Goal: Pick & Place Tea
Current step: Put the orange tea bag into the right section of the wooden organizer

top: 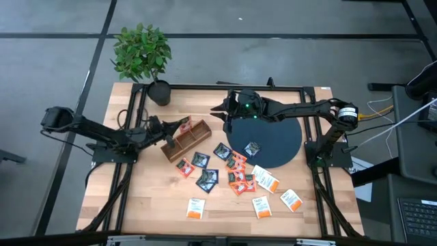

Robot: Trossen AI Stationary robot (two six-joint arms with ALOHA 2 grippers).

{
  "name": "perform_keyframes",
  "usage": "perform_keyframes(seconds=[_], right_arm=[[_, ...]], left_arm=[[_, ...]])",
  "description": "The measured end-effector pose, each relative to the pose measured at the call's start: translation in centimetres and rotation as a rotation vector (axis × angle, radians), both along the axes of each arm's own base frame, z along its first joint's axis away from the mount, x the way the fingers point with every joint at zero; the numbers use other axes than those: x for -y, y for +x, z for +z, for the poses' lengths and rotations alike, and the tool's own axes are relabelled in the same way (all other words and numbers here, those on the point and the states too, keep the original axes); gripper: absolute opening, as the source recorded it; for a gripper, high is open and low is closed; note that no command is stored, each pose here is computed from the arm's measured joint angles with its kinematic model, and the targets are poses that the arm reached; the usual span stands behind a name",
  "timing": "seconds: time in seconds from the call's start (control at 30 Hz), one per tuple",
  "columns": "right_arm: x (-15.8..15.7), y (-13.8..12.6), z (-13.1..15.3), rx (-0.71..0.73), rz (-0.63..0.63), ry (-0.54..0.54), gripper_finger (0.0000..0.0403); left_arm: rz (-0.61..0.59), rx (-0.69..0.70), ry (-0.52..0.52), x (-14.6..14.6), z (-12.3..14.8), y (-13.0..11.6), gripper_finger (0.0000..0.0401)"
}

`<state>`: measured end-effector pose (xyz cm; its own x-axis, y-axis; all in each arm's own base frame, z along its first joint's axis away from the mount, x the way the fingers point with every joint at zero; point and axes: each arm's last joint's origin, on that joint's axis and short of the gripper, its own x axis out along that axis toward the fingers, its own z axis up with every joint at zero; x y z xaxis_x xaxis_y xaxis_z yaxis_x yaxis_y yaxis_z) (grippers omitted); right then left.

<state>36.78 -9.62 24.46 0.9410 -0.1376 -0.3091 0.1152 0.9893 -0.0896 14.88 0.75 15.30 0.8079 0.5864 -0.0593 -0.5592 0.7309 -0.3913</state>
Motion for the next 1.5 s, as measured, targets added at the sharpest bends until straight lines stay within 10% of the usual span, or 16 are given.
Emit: perform_keyframes(seconds=[0.43,1.5], right_arm=[[0.1,0.0,0.0,0.001,-0.039,-0.014,0.0087],[0.1,0.0,0.0,-0.004,-0.037,-0.024,0.0088]], left_arm=[[0.106,-0.090,-0.016,-0.4,-0.4,4.6,0.0002],[0.183,-0.136,0.011,-0.6,-4.4,5.9,0.0002]])
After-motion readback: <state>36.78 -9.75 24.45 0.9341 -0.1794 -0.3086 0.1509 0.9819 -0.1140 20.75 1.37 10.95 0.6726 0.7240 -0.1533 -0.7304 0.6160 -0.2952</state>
